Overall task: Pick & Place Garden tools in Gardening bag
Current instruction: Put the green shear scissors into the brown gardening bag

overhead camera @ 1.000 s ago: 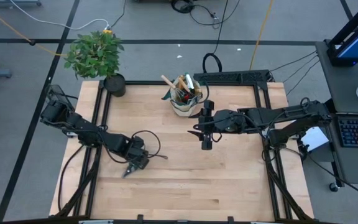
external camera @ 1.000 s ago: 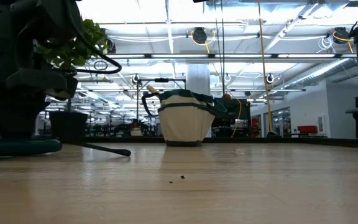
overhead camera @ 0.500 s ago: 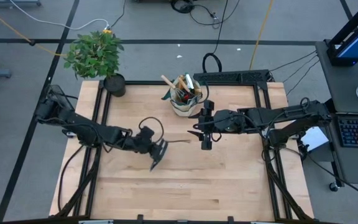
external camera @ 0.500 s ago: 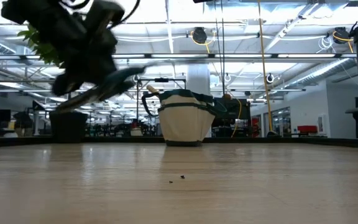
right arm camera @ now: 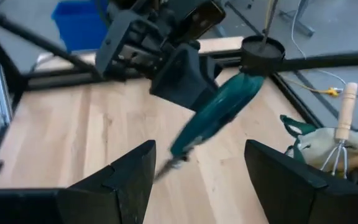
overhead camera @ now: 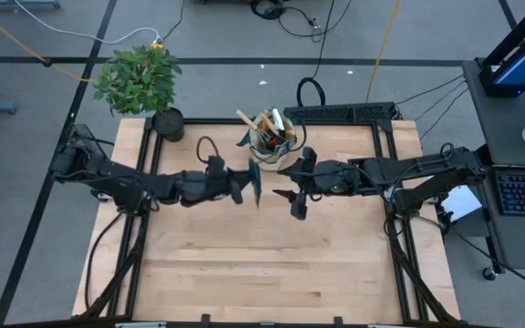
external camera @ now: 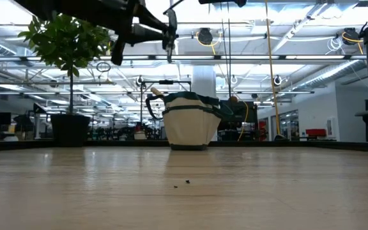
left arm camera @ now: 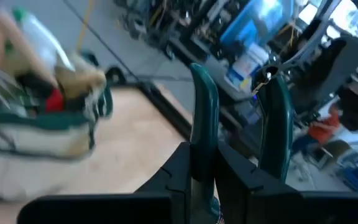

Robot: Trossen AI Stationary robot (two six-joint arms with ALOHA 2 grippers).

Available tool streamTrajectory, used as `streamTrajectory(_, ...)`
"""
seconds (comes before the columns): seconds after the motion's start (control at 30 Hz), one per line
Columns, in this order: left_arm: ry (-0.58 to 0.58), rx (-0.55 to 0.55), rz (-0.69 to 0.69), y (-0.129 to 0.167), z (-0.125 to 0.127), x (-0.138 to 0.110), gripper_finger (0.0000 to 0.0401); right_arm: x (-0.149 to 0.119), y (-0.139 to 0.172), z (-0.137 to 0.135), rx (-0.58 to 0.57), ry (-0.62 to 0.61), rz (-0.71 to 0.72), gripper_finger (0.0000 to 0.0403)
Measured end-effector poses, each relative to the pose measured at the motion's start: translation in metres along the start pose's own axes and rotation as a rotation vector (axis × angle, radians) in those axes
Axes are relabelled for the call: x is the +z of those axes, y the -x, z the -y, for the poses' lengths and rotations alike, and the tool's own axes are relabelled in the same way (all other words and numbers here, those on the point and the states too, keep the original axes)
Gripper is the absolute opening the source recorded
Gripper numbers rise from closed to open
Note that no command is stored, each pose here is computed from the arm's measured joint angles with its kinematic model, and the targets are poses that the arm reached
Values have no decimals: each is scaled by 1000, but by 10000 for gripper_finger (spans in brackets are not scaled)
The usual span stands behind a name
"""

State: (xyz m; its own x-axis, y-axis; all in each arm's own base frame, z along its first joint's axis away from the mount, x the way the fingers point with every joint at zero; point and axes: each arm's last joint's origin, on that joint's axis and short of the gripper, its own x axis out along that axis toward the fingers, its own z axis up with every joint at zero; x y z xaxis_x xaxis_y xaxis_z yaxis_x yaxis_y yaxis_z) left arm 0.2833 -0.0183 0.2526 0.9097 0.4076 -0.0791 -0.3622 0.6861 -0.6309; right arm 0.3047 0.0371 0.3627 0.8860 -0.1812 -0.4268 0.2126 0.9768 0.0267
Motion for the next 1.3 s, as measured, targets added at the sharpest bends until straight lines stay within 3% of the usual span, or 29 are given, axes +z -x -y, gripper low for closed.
streamTrajectory(0.23,-74,26,141,-5,-3,16,45,2,-28,3,-160,-48,92,240)
streamTrajectory(0.4,-152,42,170,-7,-1,23,45,5,-50,9,-189,-90,165,240)
streamTrajectory(0.6,-194,75,179,-7,-1,24,45,8,-55,26,-313,-119,199,240)
streamTrajectory(0.83,-195,84,182,-9,-4,25,45,16,-57,36,-259,-174,258,240)
streamTrajectory(1.1,-200,93,183,-10,-6,27,45,7,-90,43,-193,-246,259,240)
streamTrajectory(1.3,-211,115,157,-10,-9,24,45,4,-95,45,-177,-254,244,228)
